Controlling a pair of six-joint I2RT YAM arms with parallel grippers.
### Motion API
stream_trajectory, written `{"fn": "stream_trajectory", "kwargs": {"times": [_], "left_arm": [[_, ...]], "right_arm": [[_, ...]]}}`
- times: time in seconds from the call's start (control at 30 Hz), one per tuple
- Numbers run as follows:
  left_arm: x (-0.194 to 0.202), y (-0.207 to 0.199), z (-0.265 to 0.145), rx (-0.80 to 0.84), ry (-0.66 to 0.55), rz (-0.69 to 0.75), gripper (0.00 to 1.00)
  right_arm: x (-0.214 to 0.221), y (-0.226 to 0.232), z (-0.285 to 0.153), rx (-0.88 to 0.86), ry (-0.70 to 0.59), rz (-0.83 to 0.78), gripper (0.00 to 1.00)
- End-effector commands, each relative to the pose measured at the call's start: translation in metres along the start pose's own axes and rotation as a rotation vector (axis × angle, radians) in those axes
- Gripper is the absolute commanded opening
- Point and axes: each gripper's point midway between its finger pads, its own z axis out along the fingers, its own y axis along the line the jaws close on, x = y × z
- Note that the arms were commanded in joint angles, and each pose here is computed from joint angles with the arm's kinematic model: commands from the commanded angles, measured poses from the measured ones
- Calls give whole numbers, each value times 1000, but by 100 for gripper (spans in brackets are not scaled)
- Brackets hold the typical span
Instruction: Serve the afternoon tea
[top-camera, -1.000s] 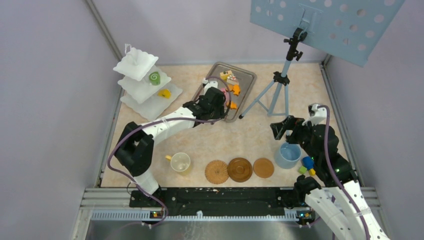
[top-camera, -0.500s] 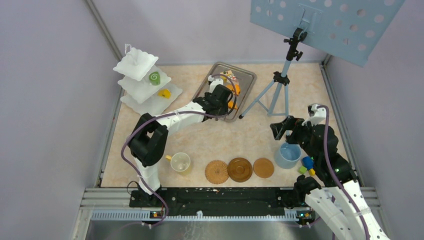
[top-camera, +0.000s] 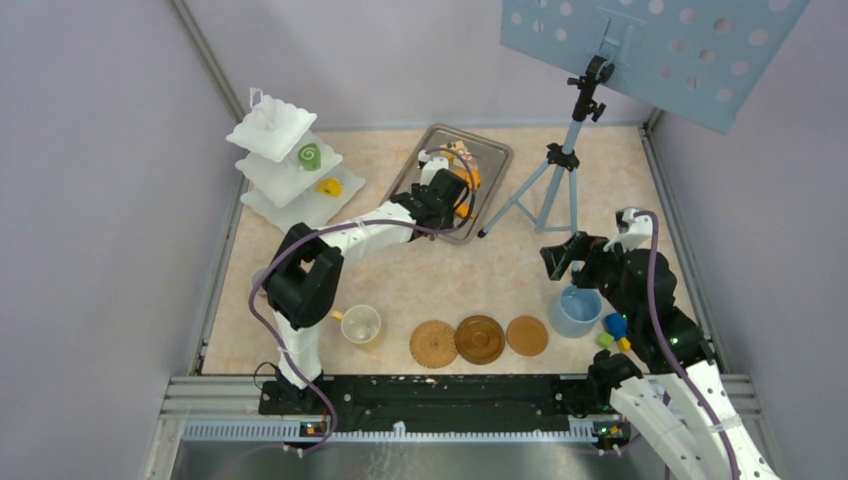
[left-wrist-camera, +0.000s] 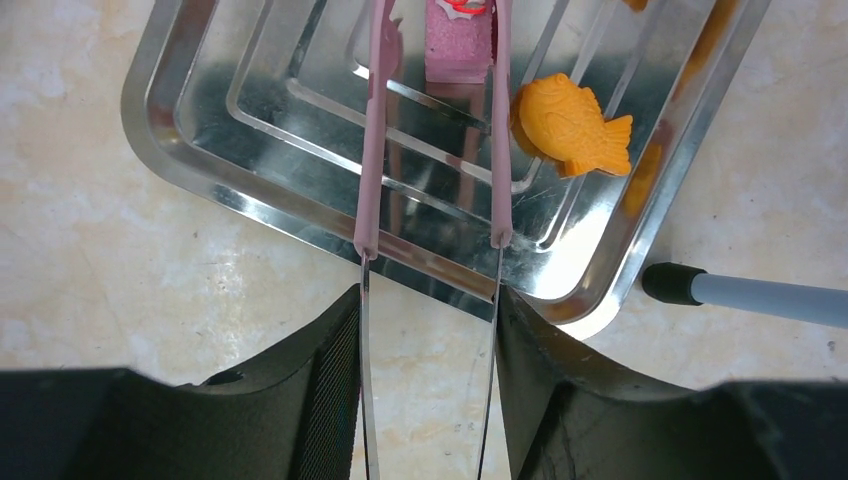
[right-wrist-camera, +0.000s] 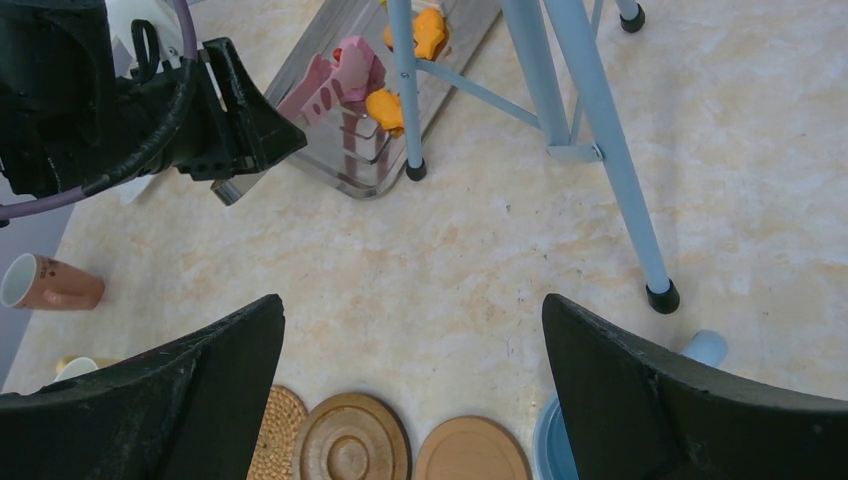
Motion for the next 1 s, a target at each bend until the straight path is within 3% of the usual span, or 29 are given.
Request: {"fn": "stream_trajectory", "kwargs": {"times": [0.0, 0.33, 0.6, 0.97], "left_arm": [[-35, 4, -18, -18, -93, 7, 25], [-37, 26, -37, -6, -120, 19, 12], [-34, 13, -23, 60, -68, 23, 39], [-35, 12, -13, 112, -41, 20, 61]], "right_arm": [[-5, 8, 0, -32, -21, 8, 98], [-5, 7, 1, -32, -24, 8, 98], [-6, 8, -1, -34, -27, 10, 98], [-6, 8, -1, -37, -30, 12, 98]]}}
